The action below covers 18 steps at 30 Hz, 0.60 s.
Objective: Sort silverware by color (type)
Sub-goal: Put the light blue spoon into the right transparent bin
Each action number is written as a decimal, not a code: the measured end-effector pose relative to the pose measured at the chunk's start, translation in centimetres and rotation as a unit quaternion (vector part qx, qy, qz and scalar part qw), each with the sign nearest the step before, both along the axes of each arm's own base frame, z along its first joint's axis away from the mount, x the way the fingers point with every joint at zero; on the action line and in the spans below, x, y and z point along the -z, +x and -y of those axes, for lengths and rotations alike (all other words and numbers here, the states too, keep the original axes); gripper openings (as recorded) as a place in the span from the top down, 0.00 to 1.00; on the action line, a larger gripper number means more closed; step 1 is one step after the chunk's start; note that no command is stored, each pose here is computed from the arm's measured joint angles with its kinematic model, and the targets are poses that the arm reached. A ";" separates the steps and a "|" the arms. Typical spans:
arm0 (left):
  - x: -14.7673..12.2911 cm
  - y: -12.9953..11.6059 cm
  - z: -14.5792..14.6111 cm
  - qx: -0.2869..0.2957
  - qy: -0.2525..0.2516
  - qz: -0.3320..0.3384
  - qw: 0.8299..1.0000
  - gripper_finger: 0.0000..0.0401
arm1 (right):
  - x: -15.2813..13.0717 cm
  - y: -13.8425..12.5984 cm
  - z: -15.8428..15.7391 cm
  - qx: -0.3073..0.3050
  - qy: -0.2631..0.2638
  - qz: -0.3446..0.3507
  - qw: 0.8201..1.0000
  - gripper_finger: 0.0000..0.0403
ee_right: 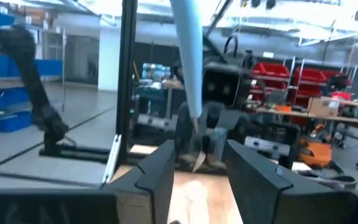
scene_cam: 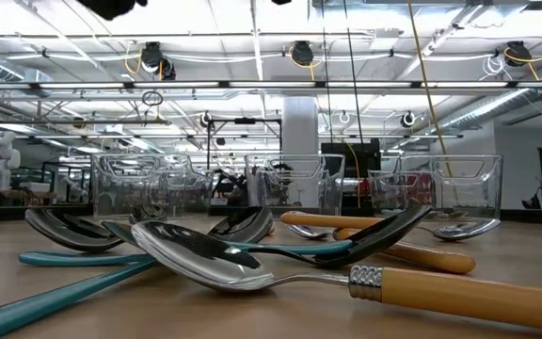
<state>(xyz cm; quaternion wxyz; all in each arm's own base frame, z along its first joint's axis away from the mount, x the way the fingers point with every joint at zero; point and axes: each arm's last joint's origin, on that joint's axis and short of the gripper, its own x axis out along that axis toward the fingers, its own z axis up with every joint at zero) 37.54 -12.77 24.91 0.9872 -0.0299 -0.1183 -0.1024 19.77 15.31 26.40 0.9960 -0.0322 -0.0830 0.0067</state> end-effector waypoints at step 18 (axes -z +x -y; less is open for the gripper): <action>4.3 2.4 2.4 -0.095 0.004 0.047 0.994 0.97 | -0.7 0.1 -0.2 0.009 0.026 0.061 0.998 0.74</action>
